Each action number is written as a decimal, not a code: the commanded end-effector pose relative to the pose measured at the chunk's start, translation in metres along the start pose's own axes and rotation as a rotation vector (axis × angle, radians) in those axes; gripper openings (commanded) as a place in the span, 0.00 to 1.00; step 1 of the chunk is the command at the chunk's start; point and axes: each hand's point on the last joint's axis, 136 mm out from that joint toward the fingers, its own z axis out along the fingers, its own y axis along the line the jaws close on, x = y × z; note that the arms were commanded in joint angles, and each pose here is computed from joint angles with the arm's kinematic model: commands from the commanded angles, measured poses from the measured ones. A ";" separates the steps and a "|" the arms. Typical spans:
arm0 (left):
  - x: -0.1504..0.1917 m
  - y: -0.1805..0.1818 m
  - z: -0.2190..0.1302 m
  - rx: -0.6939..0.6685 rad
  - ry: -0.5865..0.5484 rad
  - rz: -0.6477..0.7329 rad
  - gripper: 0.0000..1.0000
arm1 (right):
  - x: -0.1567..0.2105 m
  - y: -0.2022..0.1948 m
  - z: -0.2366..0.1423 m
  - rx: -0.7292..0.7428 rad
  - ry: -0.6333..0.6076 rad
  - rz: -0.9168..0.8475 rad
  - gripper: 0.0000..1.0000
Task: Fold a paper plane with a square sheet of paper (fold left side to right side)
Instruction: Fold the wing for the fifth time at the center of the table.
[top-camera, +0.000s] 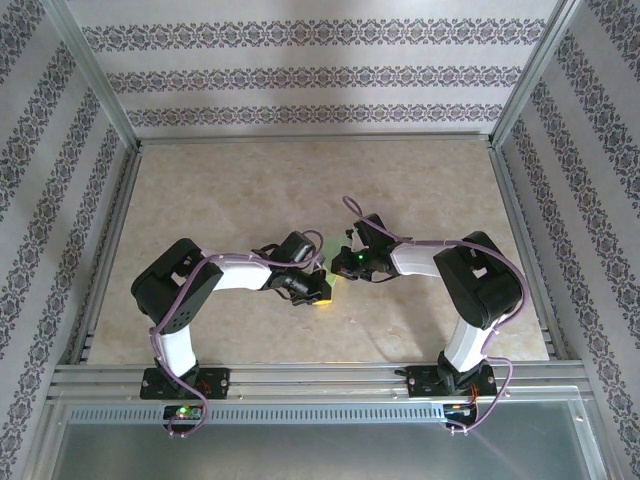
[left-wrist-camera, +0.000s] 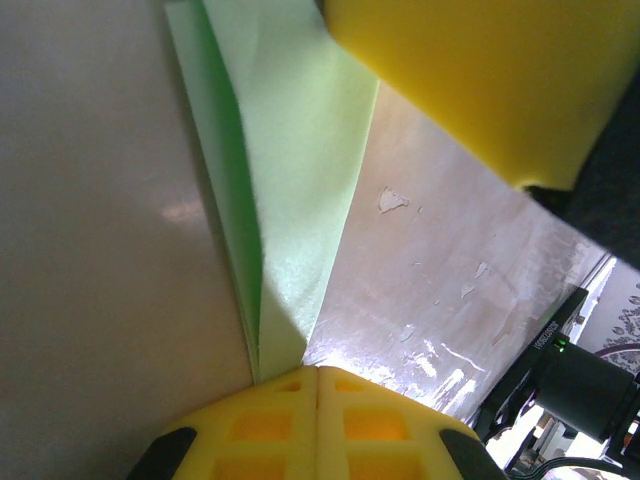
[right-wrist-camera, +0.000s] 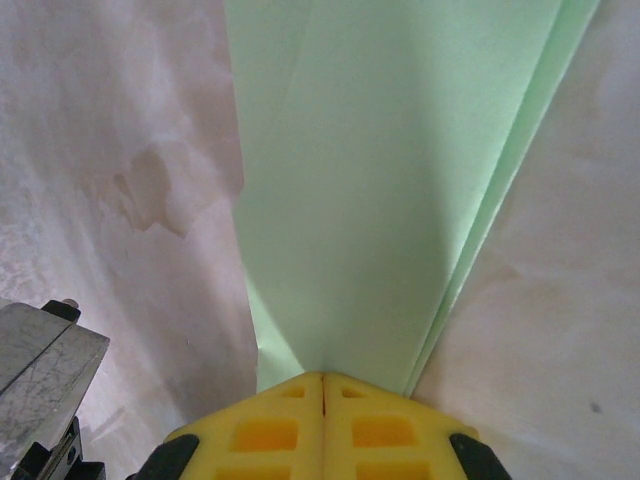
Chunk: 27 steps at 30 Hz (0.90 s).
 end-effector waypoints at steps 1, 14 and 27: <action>0.018 0.024 0.003 -0.067 0.041 -0.047 0.04 | 0.032 -0.057 0.012 0.213 0.088 0.055 0.00; 0.040 0.023 -0.004 -0.054 0.054 -0.026 0.04 | 0.032 -0.056 0.013 0.212 0.093 0.056 0.00; -0.007 -0.030 -0.039 0.072 -0.081 0.059 0.04 | 0.032 -0.053 0.012 0.205 0.088 0.052 0.00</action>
